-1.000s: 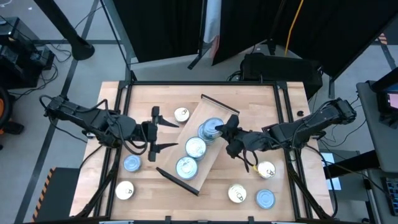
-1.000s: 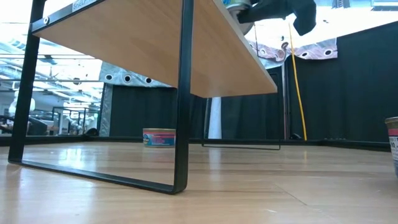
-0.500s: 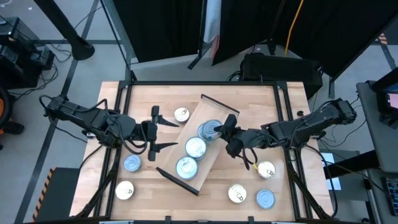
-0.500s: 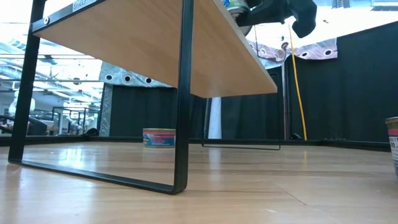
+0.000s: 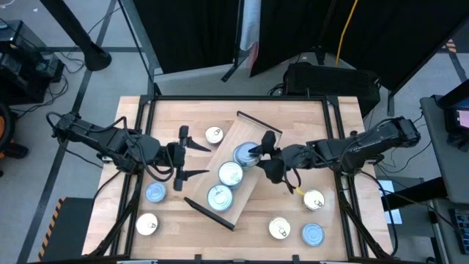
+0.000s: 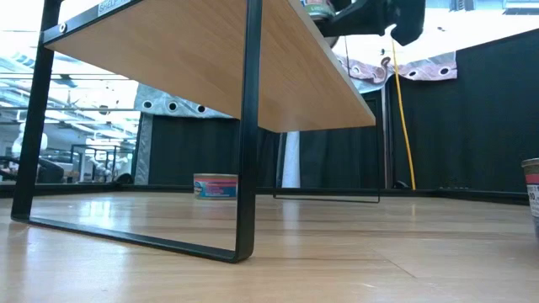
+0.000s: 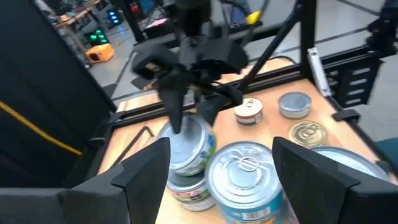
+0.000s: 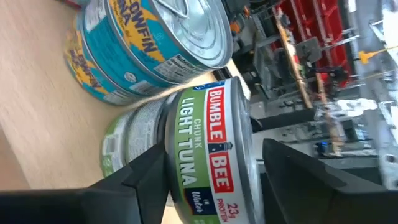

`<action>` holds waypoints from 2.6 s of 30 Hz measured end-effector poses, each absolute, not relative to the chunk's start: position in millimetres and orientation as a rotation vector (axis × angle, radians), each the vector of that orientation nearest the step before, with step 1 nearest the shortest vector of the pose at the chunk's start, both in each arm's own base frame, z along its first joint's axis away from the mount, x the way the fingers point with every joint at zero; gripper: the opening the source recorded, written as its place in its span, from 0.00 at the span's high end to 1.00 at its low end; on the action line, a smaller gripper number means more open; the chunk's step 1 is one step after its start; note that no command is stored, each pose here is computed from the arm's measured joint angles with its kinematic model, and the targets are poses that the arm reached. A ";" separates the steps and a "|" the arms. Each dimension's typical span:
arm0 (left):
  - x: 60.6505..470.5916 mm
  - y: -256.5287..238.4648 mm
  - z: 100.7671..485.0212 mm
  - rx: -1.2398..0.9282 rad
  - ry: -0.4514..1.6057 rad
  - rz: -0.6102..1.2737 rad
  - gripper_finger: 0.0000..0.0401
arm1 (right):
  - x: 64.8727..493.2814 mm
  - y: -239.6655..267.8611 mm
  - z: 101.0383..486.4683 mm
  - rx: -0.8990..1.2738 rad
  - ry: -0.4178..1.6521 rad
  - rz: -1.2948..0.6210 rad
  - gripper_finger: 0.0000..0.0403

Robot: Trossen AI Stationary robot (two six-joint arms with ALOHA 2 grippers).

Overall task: Stack canned seafood by type on shelf
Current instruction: Stack the green tuna can on top of the other green tuna can on the shelf

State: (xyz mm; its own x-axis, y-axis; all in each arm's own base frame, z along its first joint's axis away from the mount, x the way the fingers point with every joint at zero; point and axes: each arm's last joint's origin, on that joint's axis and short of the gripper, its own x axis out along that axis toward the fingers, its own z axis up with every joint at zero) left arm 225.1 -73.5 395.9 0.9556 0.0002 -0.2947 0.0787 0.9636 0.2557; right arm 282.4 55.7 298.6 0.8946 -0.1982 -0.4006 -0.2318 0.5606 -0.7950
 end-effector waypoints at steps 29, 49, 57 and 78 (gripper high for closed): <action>239.0 -82.8 383.5 0.189 0.349 -0.099 0.30 | 282.9 33.6 317.8 -0.711 0.418 0.192 0.41; 224.4 -104.6 368.9 -0.095 0.520 -0.120 0.30 | 263.5 57.0 326.8 -0.648 0.415 0.211 0.41; 201.8 -127.8 329.6 -0.366 0.843 0.193 0.30 | 216.6 83.6 344.7 -0.309 0.439 0.153 0.41; 134.0 -175.9 264.7 -0.457 1.211 0.632 0.50 | 211.3 165.9 302.4 0.063 0.639 0.191 0.41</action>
State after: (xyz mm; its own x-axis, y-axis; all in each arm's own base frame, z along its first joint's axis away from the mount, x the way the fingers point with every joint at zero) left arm 134.0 -175.9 264.7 0.2180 0.2034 -0.9545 -0.6670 0.7451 0.0064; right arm 211.3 165.9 302.4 0.7858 0.1966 -0.5864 -0.1578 0.9805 0.1173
